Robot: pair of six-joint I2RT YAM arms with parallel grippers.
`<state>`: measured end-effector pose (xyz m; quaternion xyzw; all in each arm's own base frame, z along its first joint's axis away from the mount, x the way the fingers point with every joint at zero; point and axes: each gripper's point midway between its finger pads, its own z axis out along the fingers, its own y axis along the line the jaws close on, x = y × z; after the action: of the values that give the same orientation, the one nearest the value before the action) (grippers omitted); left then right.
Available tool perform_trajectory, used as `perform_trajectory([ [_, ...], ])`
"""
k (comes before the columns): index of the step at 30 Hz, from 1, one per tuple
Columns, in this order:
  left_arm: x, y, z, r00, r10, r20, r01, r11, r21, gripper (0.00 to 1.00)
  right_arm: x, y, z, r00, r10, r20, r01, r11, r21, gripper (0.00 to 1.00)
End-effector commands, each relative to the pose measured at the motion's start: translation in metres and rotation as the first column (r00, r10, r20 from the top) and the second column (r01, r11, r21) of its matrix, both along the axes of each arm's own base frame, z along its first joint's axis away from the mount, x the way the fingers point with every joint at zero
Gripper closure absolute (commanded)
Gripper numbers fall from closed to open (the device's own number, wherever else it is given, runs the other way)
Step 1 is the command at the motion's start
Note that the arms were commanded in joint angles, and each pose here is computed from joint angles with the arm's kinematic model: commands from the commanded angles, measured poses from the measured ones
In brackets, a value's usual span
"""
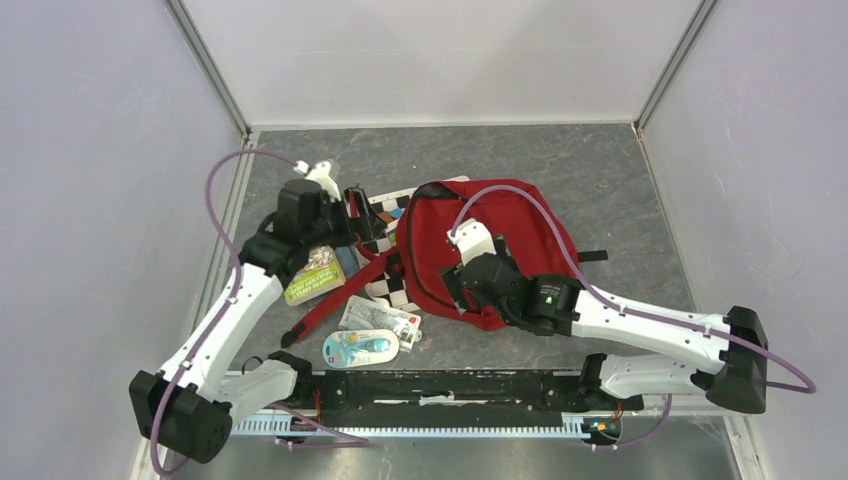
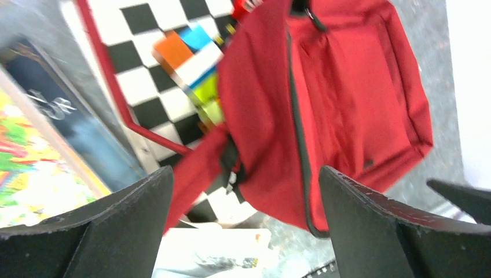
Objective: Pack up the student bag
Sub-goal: Unzip the student bag at the center of the board.
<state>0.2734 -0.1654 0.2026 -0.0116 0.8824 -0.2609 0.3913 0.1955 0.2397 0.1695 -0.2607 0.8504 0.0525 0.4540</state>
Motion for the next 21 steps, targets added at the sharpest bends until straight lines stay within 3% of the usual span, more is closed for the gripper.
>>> perform_trajectory([
  [1, 0.024, 0.041, 0.013, 0.999, 0.010, 0.038, -0.014, 0.994, 0.112, 0.00, 0.014, 0.048, 0.037, 0.997, 0.053, 0.064, -0.063, 0.986, 0.157, 0.10],
  [6, 0.048, 0.086, 0.017, 0.980, 0.160, 0.122, -0.180, 0.968, 0.174, 0.00, 0.026, 0.094, 0.044, 0.993, 0.099, 0.063, -0.109, 0.976, 0.190, 0.10],
  [11, 0.042, 0.097, 0.008, 0.963, 0.218, 0.160, -0.245, 0.954, 0.170, 0.00, 0.051, 0.120, 0.034, 0.995, 0.081, 0.054, -0.088, 0.986, 0.144, 0.13],
  [21, 0.035, 0.103, 0.001, 0.961, 0.233, 0.146, -0.259, 0.947, 0.191, 0.00, 0.087, 0.123, 0.003, 0.999, 0.036, -0.027, -0.033, 0.993, 0.111, 0.39],
])
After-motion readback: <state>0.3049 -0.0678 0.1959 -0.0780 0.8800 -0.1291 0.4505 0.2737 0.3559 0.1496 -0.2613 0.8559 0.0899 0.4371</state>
